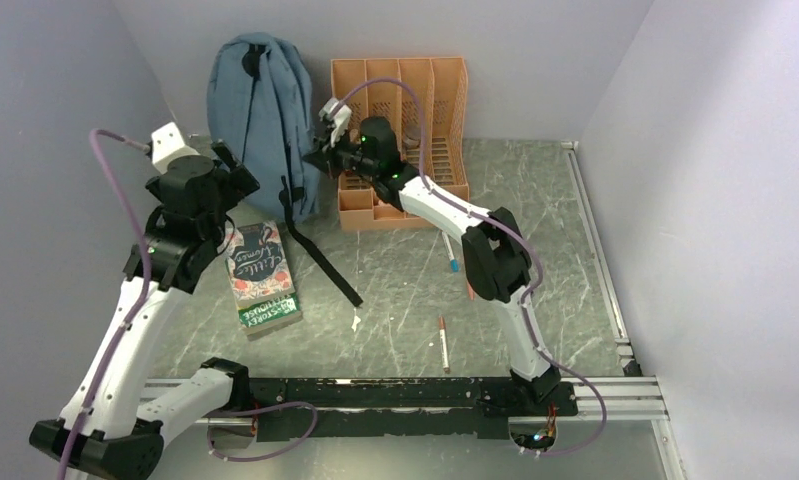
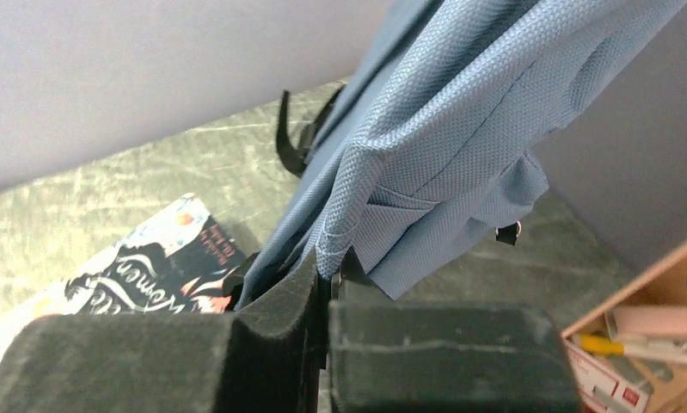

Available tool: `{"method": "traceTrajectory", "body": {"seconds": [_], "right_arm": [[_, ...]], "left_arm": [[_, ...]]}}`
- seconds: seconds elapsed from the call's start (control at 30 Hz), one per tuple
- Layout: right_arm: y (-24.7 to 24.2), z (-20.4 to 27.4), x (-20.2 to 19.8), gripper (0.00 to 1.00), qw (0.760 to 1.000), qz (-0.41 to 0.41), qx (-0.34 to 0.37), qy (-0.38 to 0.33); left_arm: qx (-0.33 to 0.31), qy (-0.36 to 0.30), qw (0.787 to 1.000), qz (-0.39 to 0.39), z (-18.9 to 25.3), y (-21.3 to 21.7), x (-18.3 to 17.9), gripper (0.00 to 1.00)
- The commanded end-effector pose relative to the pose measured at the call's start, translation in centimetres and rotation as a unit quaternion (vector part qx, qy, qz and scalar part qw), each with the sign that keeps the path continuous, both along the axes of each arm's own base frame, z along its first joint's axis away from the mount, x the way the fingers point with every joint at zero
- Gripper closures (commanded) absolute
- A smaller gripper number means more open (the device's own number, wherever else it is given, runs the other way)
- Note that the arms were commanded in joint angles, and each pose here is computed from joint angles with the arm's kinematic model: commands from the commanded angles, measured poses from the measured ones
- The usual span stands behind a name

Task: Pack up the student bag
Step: Pick up the student bag at the center of the board.

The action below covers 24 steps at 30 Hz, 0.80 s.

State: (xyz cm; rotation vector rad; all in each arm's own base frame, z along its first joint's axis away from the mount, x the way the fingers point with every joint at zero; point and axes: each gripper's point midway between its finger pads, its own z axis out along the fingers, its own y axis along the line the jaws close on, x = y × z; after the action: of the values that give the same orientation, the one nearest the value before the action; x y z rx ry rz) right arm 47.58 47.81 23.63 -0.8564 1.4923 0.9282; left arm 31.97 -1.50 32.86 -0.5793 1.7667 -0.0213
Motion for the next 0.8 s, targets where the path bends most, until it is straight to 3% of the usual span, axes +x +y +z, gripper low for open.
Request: {"method": "traceTrajectory", "body": {"seconds": [0.0,0.3,0.77], "right_arm": [[1.1,6.0,-4.8,1.0,0.979,0.071,0.014,-0.191],[1.1,3.7,-9.8,1.0,0.945,0.122,-0.04,-0.302],[-0.2,-1.9,-12.2,1.0,0.947,0.128,-0.082,-0.282]], "left_arm": [[-0.014,-0.015,0.999,0.047,2.0,1.8,-1.6,0.01],[-0.003,0.015,0.998,0.063,0.5,2.3,-1.9,0.01],[-0.024,0.044,0.995,0.087,-2.2,3.3,-5.3,0.01]]}}
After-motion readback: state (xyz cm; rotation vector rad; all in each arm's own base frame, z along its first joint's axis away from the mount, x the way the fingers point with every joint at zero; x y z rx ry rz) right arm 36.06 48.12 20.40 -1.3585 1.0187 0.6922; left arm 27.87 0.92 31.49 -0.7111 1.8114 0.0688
